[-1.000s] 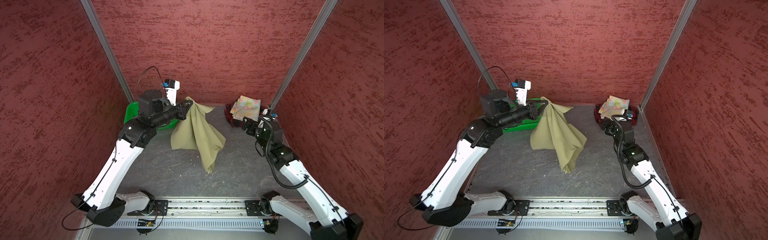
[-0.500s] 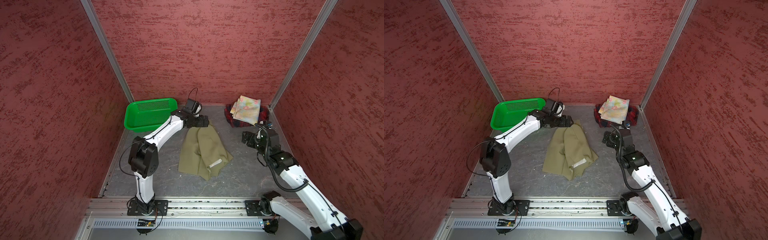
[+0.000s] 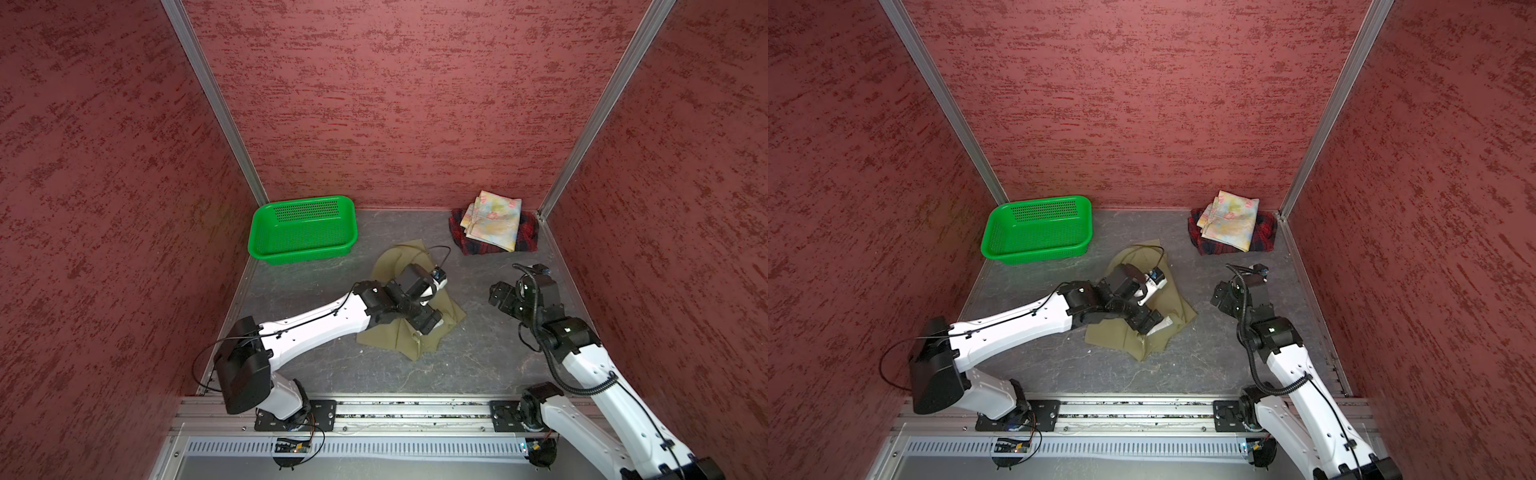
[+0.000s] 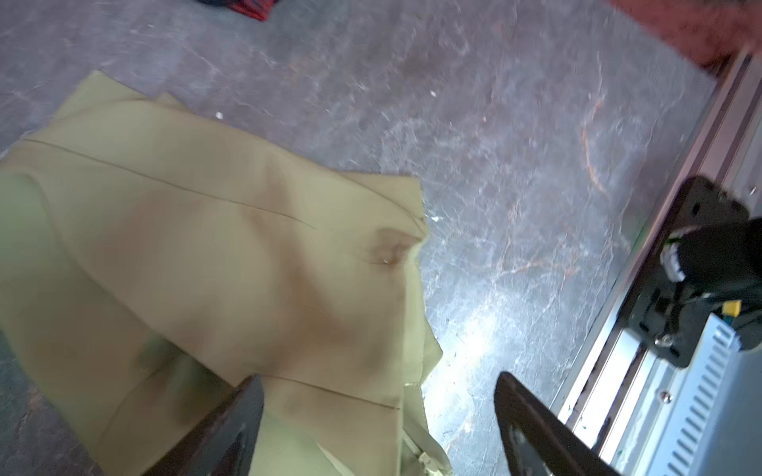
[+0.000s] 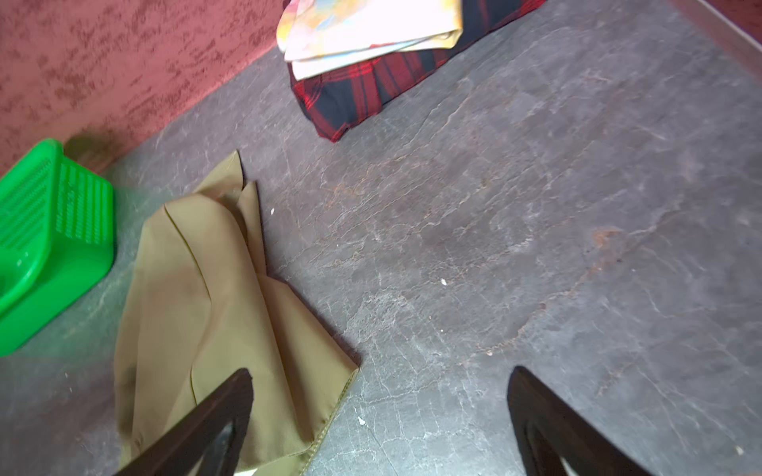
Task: Fold and stack the skirts
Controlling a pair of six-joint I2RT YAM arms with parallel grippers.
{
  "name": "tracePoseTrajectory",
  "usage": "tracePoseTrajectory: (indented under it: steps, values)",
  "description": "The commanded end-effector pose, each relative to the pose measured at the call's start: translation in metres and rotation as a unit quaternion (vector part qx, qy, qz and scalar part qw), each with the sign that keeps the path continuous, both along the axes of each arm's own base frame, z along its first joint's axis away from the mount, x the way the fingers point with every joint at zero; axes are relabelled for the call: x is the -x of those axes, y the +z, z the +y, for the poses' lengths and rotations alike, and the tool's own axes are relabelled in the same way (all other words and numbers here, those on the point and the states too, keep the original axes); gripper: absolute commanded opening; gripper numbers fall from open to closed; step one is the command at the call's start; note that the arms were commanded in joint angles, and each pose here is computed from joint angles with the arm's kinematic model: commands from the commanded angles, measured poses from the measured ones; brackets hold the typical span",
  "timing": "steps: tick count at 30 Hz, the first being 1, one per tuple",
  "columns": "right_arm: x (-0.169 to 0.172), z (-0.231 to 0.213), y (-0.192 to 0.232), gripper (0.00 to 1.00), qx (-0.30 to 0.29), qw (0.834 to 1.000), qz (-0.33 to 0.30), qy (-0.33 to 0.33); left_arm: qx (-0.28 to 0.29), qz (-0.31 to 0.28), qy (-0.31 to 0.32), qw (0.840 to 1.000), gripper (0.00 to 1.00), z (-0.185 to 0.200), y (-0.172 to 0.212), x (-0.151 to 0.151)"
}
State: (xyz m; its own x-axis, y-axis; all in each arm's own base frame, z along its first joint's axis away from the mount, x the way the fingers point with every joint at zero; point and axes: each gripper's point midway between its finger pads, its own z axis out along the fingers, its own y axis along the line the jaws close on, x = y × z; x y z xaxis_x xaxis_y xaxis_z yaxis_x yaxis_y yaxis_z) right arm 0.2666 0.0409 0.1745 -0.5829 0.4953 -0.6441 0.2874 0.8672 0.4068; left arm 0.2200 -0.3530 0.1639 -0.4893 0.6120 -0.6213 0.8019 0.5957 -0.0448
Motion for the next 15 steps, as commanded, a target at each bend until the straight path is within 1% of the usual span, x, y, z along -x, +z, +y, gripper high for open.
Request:
tracePoseTrajectory:
  steps: [1,4,7,8,9,10,11,12,13,14,15]
  values:
    - [0.014,-0.006,-0.008,0.97,-0.024,0.999,0.016,-0.018,-0.050,-0.059,-0.012,0.997,0.87,-0.014,-0.010,-0.013]
    - [0.021,-0.010,-0.011,0.97,-0.027,0.999,0.019,-0.024,-0.086,-0.072,-0.021,0.994,0.84,-0.029,-0.026,-0.019]
    - [0.025,-0.011,-0.006,0.97,-0.032,0.999,0.009,-0.029,-0.134,-0.085,-0.020,0.987,0.71,-0.034,-0.050,-0.029]
    - [0.025,-0.012,-0.002,0.97,-0.032,0.999,0.004,-0.033,-0.152,-0.094,-0.015,0.984,0.65,-0.034,-0.057,-0.035]
    - [0.025,-0.014,0.001,0.97,-0.029,0.999,0.000,-0.036,-0.161,-0.102,-0.015,0.982,0.61,-0.035,-0.062,-0.039]
    - [0.025,-0.015,0.003,0.97,-0.026,0.999,-0.005,-0.036,-0.167,-0.116,-0.010,0.979,0.52,-0.036,-0.065,-0.045]
    - [0.024,-0.015,0.004,0.97,-0.023,0.999,-0.006,-0.036,-0.167,-0.128,-0.003,0.978,0.37,-0.038,-0.064,-0.053]
    - [0.023,-0.015,0.005,0.97,-0.022,0.999,-0.008,-0.035,-0.163,-0.134,0.003,0.977,0.25,-0.040,-0.061,-0.060]
    - [0.022,-0.015,0.005,0.97,-0.021,0.999,-0.008,-0.033,-0.155,-0.142,0.011,0.978,0.11,-0.043,-0.055,-0.067]
    - [0.021,-0.014,0.005,0.97,-0.020,0.999,-0.010,-0.030,-0.143,-0.153,0.019,0.978,0.00,-0.047,-0.044,-0.074]
    - [0.019,-0.013,0.005,0.97,-0.020,0.999,-0.012,-0.026,-0.131,-0.163,0.025,0.978,0.00,-0.050,-0.033,-0.080]
